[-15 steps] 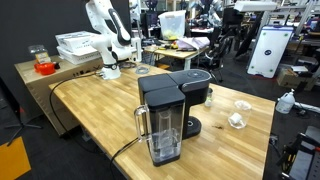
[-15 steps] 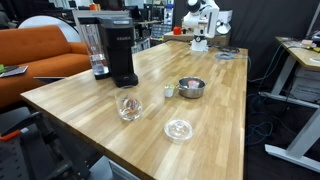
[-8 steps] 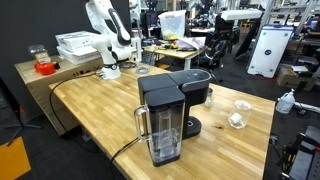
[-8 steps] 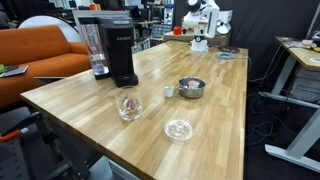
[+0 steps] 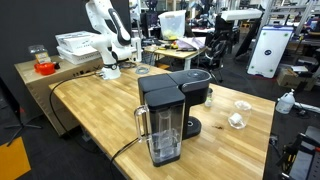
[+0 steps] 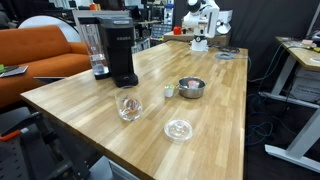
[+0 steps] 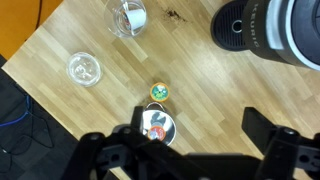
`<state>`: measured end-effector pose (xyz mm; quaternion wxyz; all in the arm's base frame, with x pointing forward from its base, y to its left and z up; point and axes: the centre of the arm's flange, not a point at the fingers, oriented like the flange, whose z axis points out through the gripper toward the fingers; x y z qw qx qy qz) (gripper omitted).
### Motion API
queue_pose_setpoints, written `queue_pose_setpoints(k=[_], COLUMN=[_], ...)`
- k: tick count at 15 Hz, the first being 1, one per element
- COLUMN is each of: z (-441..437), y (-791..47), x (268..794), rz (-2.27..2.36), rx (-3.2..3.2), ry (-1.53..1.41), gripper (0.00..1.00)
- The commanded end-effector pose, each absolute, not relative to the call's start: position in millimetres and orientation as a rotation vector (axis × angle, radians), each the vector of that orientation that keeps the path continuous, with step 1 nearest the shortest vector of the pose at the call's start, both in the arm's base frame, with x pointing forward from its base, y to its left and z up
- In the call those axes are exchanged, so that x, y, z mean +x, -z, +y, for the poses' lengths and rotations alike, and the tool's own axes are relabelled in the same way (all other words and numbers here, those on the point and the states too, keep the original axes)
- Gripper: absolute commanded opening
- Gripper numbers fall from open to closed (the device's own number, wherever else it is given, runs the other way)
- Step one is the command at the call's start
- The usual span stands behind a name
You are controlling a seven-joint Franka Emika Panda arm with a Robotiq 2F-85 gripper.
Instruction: Take the cup out of the pot and put it on the table
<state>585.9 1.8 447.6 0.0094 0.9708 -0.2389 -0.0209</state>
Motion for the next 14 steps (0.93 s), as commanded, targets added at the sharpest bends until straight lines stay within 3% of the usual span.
queue_pose_setpoints(k=[1,12,14], z=[-5,-80,-76], y=[-447,-392,-384], x=[597,685,667], rz=[-0.763,-0.908,-0.910], rx=[3.001,2.955,2.943], ry=[0.001,0.018,0.005], gripper=[1.00,1.00,1.00])
